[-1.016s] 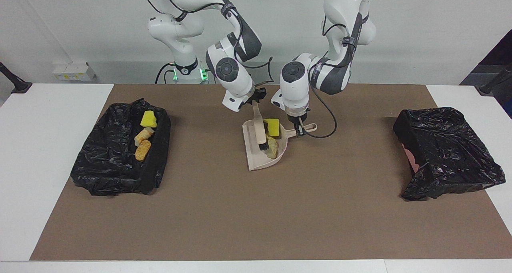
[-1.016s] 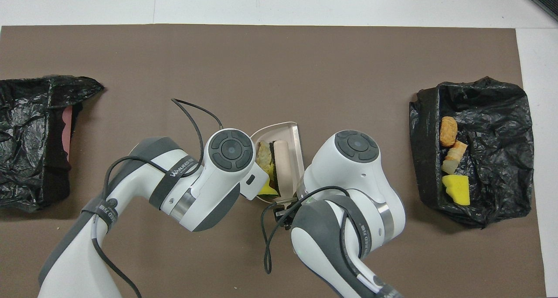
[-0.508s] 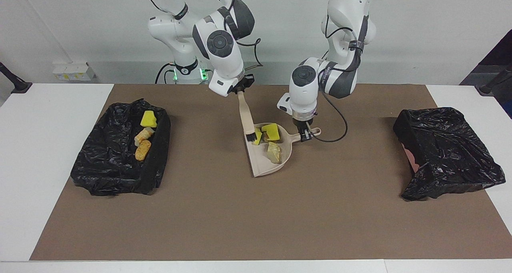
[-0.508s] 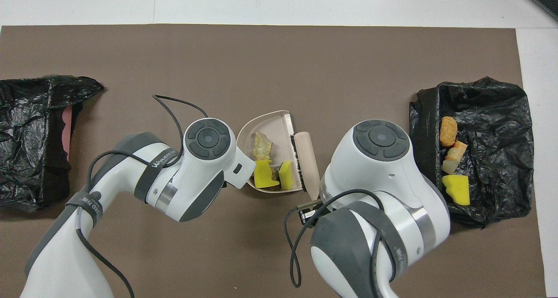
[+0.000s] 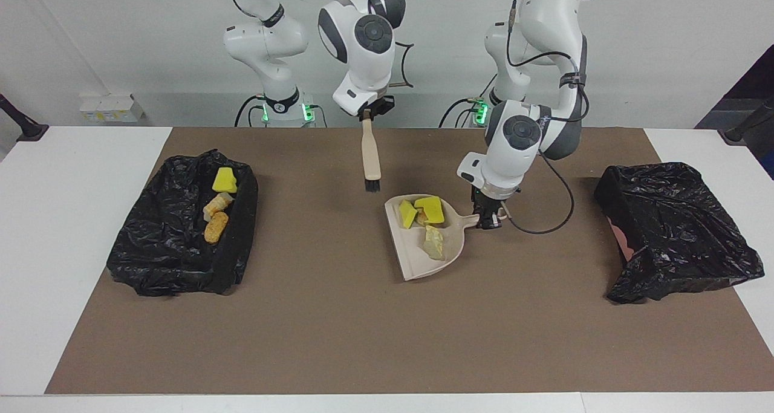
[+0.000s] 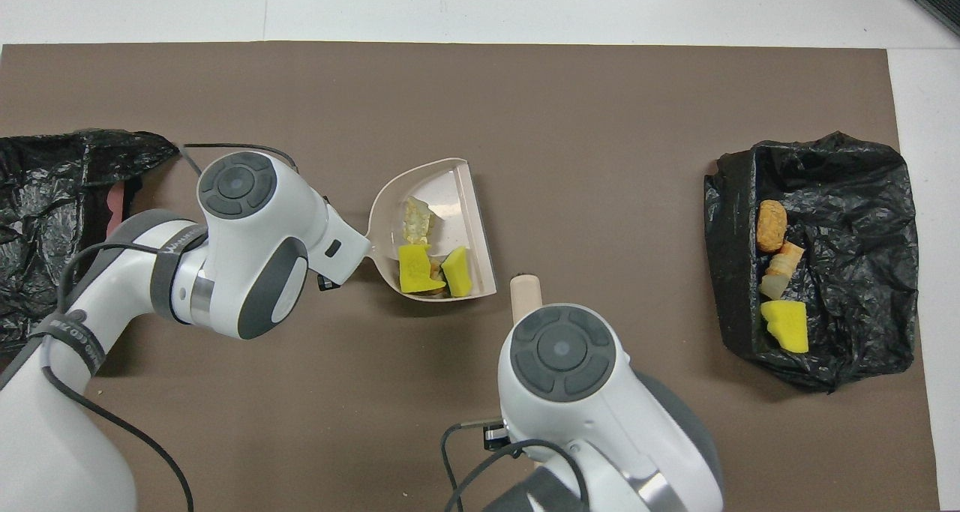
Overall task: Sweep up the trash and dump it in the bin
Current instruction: 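Carry the dustpan to the other black bag and tip it with the left gripper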
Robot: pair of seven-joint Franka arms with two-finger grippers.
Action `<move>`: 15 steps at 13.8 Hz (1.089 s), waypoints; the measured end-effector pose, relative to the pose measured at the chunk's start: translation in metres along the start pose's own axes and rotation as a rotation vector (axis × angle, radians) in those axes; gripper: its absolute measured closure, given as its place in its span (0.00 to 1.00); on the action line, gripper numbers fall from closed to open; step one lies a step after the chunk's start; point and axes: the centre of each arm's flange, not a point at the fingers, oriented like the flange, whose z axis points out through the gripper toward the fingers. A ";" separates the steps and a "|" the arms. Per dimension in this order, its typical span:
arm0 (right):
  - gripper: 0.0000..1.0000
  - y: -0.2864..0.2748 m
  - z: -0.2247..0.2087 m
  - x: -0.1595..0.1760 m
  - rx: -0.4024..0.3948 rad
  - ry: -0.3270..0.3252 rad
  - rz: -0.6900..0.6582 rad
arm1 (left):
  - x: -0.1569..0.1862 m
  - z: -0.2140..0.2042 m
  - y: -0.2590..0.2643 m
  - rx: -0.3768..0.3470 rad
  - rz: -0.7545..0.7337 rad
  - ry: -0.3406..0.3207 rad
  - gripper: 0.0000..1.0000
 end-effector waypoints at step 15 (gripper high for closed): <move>0.73 -0.108 0.135 -0.009 0.117 0.034 0.026 | -0.230 -0.143 -0.089 -0.074 0.176 0.022 0.68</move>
